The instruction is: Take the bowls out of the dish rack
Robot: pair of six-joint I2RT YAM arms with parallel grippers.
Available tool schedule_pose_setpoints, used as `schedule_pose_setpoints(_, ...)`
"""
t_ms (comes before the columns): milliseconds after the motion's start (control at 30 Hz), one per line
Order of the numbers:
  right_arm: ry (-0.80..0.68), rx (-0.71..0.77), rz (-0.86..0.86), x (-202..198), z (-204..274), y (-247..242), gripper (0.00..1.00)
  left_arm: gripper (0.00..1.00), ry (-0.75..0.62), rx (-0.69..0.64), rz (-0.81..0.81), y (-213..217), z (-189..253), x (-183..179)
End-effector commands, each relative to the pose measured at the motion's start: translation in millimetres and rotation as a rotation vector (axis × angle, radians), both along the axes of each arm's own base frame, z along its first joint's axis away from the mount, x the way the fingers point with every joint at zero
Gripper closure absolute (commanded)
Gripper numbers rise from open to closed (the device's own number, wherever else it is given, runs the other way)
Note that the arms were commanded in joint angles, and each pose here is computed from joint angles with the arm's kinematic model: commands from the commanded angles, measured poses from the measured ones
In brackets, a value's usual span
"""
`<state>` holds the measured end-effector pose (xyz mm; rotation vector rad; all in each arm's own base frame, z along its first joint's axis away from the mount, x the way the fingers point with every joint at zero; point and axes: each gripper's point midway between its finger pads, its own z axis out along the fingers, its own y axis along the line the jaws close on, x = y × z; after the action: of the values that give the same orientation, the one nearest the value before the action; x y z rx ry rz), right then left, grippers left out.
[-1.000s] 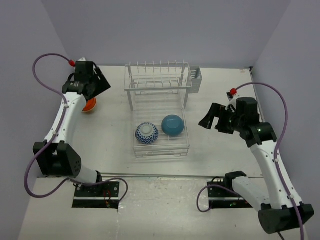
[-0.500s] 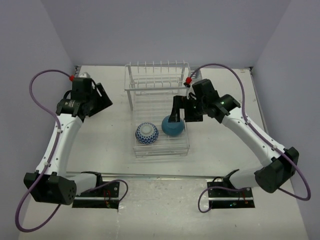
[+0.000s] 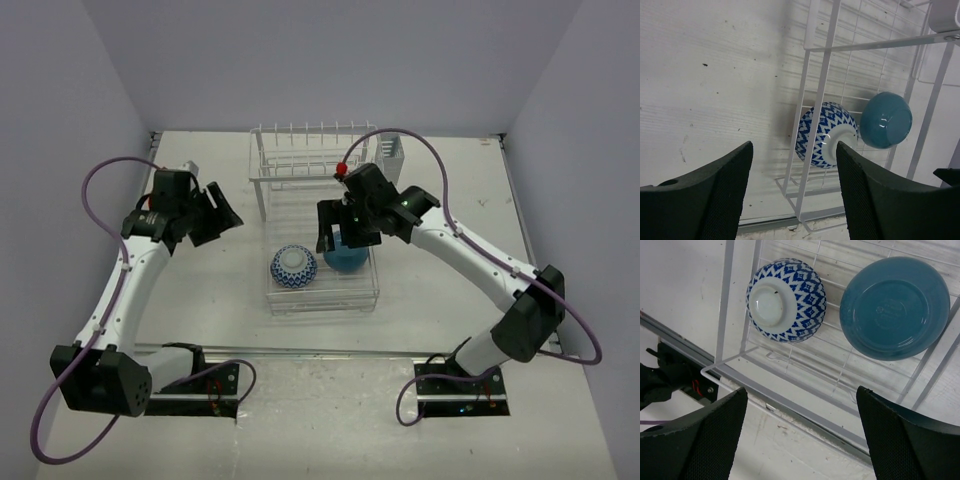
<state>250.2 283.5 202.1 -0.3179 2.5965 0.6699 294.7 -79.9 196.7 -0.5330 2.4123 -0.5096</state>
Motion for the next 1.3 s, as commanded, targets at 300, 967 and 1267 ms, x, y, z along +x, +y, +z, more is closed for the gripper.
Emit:
schedule_pose_setpoints(300, -0.148, -0.131, -0.055, 24.5, -6.3, 18.4, 0.14, 0.33, -0.138, -0.038, -0.087, -21.4, 15.7, -1.7)
schedule_pose_setpoints(967, -0.239, -0.245, -0.087, 35.8, -78.5, 58.1, 0.16, 0.35, -0.240, -0.099, -0.211, -37.2, 4.6, -24.9)
schedule_pose_setpoints(1267, -0.254, -0.244, -0.127, 38.0, -72.6, 53.6, 0.16, 0.36, -0.206, -0.104, -0.287, -44.5, -10.9, -29.9)
